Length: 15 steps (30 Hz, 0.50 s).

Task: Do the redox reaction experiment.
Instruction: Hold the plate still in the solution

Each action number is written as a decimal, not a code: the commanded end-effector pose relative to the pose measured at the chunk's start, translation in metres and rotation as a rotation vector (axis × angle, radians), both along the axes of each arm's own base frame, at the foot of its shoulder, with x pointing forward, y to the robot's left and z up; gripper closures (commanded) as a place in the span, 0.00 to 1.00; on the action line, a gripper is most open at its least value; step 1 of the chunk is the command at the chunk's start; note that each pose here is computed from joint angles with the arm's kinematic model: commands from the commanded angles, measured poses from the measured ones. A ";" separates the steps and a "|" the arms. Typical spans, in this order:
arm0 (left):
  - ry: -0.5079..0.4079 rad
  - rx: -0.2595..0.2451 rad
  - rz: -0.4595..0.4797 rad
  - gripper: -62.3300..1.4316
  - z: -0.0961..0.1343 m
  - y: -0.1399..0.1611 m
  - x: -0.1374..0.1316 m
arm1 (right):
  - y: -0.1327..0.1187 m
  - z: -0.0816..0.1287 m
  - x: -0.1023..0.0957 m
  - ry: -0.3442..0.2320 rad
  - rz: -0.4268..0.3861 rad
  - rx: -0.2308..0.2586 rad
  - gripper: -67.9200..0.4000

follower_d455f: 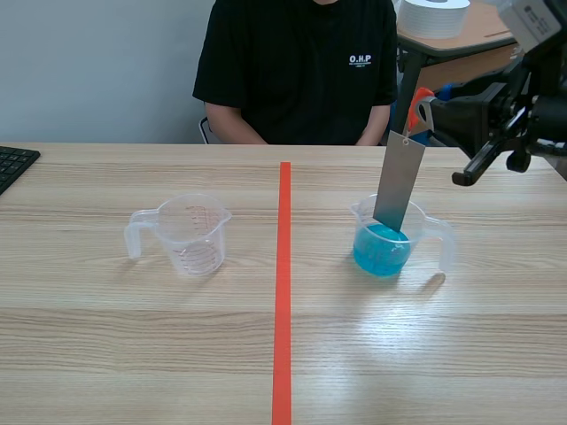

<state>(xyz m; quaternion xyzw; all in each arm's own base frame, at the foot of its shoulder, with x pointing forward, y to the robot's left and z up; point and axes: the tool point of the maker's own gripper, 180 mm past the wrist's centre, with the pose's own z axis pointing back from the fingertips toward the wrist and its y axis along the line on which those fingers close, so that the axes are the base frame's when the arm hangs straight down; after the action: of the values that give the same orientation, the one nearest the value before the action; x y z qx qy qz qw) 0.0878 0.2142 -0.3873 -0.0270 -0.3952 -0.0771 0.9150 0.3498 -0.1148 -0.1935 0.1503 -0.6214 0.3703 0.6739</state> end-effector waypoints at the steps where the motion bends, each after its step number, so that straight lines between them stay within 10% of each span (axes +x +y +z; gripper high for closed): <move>1: 0.001 0.000 -0.003 0.90 0.002 0.001 -0.003 | -0.005 0.020 0.002 -0.056 0.002 -0.003 0.97; 15: 0.001 -0.001 -0.011 0.90 0.002 0.001 -0.002 | -0.006 0.042 -0.001 -0.065 -0.017 -0.028 0.97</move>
<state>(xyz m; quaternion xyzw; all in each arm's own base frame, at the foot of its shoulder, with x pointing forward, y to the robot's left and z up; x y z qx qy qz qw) 0.0879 0.2143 -0.3873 -0.0271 -0.3952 -0.0777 0.9149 0.3480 -0.1183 -0.1670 0.1295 -0.6257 0.3722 0.6731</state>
